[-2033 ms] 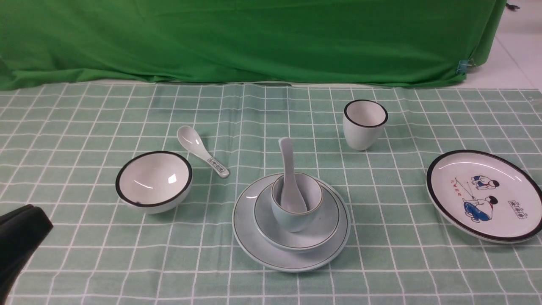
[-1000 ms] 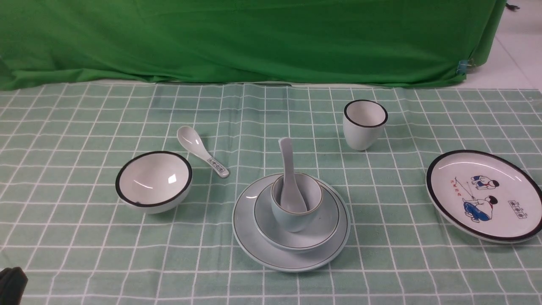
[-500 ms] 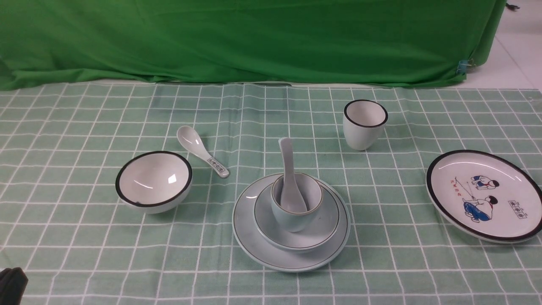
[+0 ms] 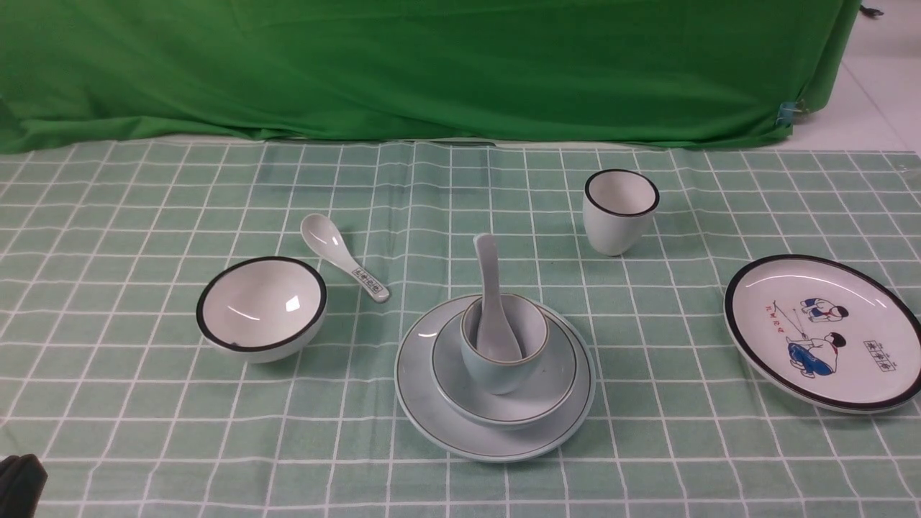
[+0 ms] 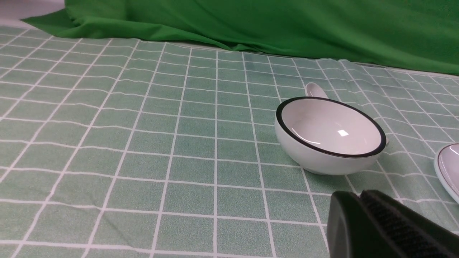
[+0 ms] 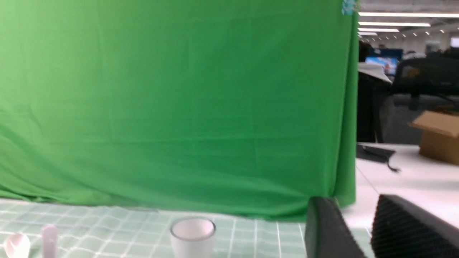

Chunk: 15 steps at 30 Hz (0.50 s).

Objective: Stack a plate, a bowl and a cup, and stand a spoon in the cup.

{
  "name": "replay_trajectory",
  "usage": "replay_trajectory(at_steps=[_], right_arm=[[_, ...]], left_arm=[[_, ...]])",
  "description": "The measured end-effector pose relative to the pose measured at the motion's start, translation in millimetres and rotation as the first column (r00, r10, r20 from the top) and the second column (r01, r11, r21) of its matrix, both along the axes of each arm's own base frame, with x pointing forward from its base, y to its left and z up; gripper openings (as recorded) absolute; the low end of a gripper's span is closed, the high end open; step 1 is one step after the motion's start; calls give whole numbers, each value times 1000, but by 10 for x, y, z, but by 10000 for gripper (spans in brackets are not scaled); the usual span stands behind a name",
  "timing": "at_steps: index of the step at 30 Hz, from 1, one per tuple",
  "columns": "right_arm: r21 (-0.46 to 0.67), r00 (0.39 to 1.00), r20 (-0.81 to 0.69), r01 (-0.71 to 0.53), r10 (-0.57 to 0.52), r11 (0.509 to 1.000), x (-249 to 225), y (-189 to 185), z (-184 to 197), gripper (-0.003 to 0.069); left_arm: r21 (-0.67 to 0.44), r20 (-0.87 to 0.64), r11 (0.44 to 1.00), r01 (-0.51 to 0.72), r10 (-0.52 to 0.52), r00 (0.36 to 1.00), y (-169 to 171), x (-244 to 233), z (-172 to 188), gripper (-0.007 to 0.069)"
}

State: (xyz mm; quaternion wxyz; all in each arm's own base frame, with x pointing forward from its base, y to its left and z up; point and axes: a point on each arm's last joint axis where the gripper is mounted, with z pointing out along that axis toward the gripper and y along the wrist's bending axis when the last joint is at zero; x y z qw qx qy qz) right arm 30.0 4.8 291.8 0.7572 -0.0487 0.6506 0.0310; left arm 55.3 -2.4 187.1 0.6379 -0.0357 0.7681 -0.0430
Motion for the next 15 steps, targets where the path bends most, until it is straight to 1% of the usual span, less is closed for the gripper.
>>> replay_trajectory(at_steps=[3, 7, 11, 13, 15], right_arm=[[13, 999, -37, 8, -7, 1000, 44, -5, -108, 241], [1, 996, -83, 11, -11, 1000, 94, -2, -249, 241], [-46, 978, -208, 11, -20, 999, 187, 4, -620, 241], [-90, 952, -304, 0, -28, 996, 233, 8, -930, 241], [-113, 924, -380, -7, -37, 994, 233, 6, -1083, 241]], left_arm=[[0, 0, 1000, 0, 0, 1000, 0, 0, 0, 13], [0, 0, 1000, 0, 0, 1000, 0, 0, 0, 13], [0, 0, 1000, 0, 0, 1000, 0, 0, 0, 13], [0, 0, 1000, 0, 0, 1000, 0, 0, 0, 13], [0, 0, 1000, 0, 0, 1000, 0, 0, 0, 13]])
